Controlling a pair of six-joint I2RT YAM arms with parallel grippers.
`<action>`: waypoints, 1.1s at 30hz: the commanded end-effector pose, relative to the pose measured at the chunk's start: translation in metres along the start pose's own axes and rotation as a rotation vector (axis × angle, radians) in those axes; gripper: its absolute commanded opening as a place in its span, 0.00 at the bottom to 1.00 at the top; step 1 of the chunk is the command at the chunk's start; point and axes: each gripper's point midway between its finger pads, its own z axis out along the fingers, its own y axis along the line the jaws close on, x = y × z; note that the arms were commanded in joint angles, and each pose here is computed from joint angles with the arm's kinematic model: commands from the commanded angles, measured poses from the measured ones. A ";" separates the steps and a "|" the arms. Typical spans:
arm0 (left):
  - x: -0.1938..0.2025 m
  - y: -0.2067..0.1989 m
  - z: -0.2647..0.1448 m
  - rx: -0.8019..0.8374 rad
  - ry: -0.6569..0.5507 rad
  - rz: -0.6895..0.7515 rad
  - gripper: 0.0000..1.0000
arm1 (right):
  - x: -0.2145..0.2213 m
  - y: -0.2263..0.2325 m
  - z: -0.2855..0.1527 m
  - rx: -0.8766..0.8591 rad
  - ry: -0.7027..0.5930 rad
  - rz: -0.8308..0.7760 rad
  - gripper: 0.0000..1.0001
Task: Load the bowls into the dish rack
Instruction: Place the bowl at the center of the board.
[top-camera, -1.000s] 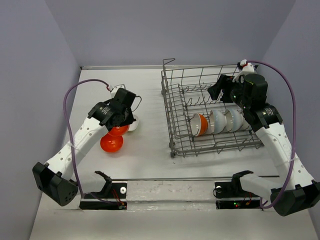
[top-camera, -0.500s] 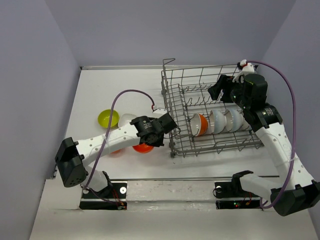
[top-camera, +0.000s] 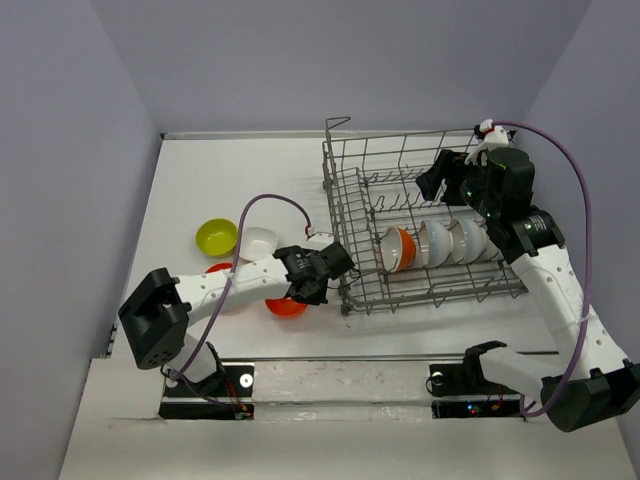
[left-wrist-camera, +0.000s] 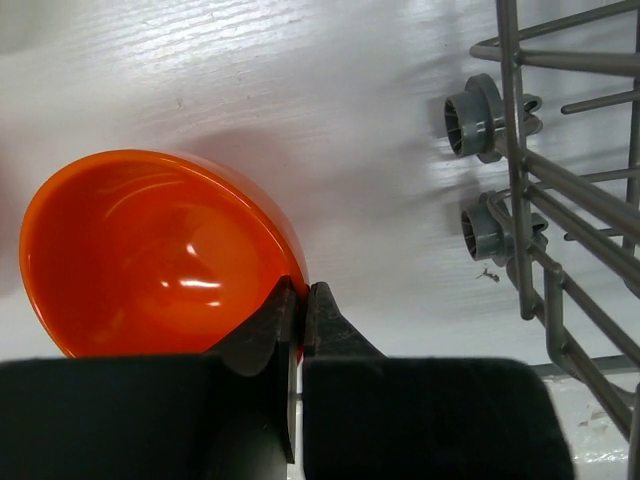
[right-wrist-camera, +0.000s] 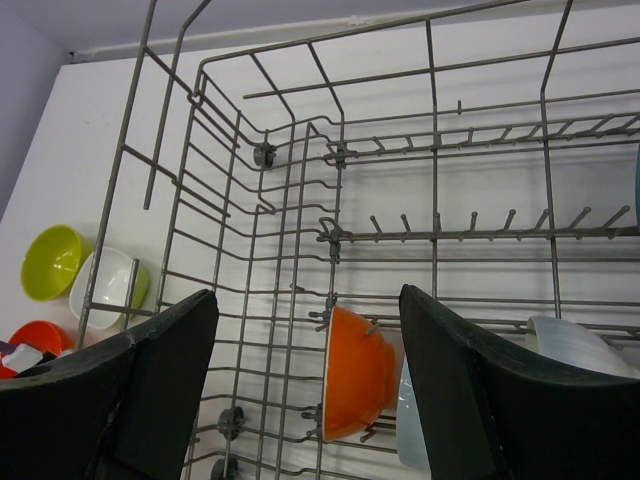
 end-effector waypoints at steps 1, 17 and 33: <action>-0.004 -0.008 0.006 0.020 -0.032 -0.006 0.08 | -0.009 0.005 -0.001 -0.011 -0.032 -0.016 0.79; 0.003 -0.012 0.023 0.013 -0.005 0.014 0.36 | -0.008 0.004 -0.001 -0.009 -0.031 -0.018 0.78; -0.029 0.003 -0.025 0.004 -0.119 -0.031 0.61 | -0.009 0.004 -0.002 -0.010 -0.034 -0.019 0.78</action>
